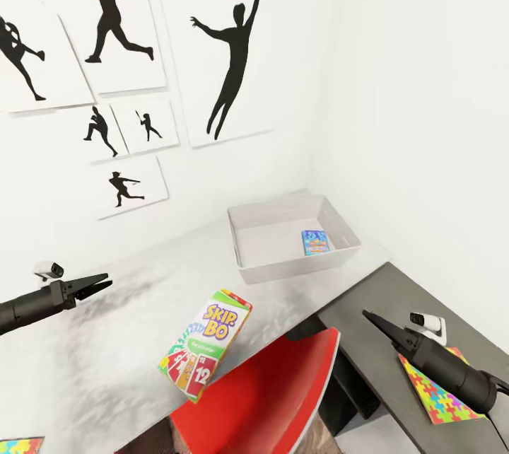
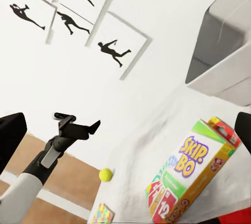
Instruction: Put all the toys in the child's room - the three board games (two on the bed and one on the table), the two jigsaw puzzles on the table, and the tennis ball on the table - inside the toy box on the table in the child's room.
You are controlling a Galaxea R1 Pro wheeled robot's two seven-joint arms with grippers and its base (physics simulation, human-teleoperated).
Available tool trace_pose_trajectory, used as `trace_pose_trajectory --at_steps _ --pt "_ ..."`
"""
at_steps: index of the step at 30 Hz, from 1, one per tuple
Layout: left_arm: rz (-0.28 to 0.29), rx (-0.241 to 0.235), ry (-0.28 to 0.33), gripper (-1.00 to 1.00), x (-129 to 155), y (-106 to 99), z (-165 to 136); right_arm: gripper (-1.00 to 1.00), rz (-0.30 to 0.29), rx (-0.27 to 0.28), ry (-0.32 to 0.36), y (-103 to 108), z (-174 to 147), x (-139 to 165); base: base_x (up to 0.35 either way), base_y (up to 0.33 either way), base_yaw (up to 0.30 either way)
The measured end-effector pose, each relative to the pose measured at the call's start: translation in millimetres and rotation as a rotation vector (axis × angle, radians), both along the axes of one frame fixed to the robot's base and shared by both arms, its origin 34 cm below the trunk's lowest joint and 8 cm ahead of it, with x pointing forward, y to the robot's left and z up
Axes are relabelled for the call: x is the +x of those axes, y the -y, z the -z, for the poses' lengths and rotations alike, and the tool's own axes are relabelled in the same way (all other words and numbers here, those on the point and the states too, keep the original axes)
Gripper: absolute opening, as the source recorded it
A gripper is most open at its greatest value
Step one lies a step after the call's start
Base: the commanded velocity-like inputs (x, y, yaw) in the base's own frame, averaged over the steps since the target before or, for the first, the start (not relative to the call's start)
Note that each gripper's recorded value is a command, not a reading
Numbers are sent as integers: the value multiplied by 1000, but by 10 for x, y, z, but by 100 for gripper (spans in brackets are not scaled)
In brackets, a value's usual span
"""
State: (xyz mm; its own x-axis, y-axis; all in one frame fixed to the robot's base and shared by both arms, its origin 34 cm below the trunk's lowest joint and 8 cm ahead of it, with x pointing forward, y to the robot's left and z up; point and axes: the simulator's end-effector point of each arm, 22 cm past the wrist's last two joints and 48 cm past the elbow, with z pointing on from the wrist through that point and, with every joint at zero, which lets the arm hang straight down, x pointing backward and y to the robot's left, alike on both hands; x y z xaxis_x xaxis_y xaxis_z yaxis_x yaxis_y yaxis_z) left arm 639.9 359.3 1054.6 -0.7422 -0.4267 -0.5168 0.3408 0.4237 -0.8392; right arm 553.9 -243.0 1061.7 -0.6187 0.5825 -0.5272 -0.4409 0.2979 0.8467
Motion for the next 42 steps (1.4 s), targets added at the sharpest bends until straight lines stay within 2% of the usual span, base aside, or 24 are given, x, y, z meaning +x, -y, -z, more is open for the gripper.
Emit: trace_pose_trajectory --at_steps 8,22,42 --pt "0 2 10 100 -7 -4 -54 100 0 0 9 2 -40 -13 -131 -136 0" --pt "1 3 34 100 -25 -4 -178 100 18 -5 68 14 -177 -11 -5 -87 0" --pt "1 3 68 100 -49 -4 -357 100 19 -6 105 14 -328 -39 0 -72 0"
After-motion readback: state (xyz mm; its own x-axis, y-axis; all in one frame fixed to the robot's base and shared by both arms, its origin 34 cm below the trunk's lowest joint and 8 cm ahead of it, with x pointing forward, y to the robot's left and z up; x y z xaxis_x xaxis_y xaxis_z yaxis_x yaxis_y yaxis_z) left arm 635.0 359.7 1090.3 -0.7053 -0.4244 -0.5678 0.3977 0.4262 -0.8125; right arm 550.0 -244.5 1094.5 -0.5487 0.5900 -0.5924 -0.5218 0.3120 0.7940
